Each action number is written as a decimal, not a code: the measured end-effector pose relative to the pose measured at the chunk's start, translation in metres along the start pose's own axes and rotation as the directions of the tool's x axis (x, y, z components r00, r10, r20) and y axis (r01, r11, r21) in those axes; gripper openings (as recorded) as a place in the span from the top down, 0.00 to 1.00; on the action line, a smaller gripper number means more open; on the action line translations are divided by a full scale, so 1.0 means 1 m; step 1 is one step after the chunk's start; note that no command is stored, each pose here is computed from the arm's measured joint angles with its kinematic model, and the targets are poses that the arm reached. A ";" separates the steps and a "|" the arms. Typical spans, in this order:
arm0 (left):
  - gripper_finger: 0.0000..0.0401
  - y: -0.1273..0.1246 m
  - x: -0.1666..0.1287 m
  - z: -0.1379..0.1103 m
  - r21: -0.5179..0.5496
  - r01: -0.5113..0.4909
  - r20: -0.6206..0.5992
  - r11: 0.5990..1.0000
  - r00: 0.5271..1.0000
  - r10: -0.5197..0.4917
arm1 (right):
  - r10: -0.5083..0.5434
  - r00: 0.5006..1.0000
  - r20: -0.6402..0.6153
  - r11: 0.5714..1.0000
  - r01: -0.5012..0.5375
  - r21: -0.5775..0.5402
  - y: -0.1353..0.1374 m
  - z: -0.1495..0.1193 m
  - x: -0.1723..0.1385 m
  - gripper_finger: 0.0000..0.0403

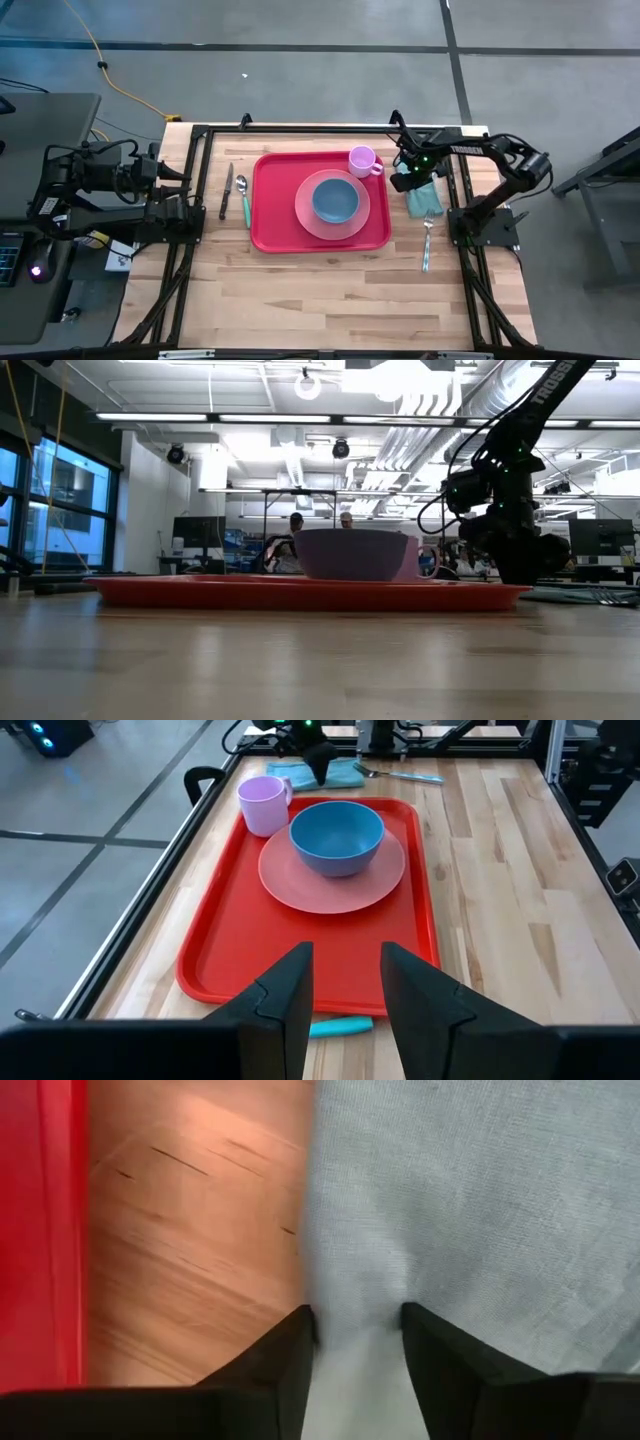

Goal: Set up tray
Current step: Put the blue towel on the tray

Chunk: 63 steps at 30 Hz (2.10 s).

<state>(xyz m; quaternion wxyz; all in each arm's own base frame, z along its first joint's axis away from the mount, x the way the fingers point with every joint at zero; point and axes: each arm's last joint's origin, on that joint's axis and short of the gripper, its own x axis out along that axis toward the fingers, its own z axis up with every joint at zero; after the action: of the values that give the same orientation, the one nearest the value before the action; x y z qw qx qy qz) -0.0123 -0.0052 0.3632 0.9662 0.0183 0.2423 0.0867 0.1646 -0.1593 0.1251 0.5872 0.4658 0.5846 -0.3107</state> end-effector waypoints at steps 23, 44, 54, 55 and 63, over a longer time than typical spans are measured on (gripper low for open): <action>0.62 0.000 0.000 0.000 0.003 0.000 0.000 1.000 1.000 0.000 | 0.057 0.997 0.045 0.996 -0.054 -0.074 0.008 0.005 0.004 0.99; 0.62 0.000 0.000 0.000 0.004 0.004 0.000 1.000 1.000 -0.004 | -0.024 0.972 0.232 0.999 0.028 -0.016 0.001 -0.032 -0.061 1.00; 0.62 0.000 0.000 0.000 0.007 0.003 0.001 1.000 1.000 -0.003 | 0.029 0.880 0.473 0.997 0.006 -0.072 0.017 -0.040 -0.148 1.00; 0.62 0.000 0.000 0.000 0.007 0.003 0.000 1.000 1.000 -0.003 | 0.036 0.868 0.495 0.996 0.008 -0.086 0.020 -0.040 -0.157 1.00; 0.62 0.000 0.000 0.000 0.006 -0.001 0.000 1.000 1.000 0.001 | 0.149 0.747 0.648 0.979 -0.018 -0.205 0.050 -0.053 -0.226 1.00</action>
<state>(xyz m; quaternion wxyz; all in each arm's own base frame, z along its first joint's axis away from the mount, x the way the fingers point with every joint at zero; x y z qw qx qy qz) -0.0122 -0.0051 0.3632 0.9660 0.0214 0.2426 0.0865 0.1607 -0.1331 0.3612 0.8096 0.2952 0.3445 -0.3724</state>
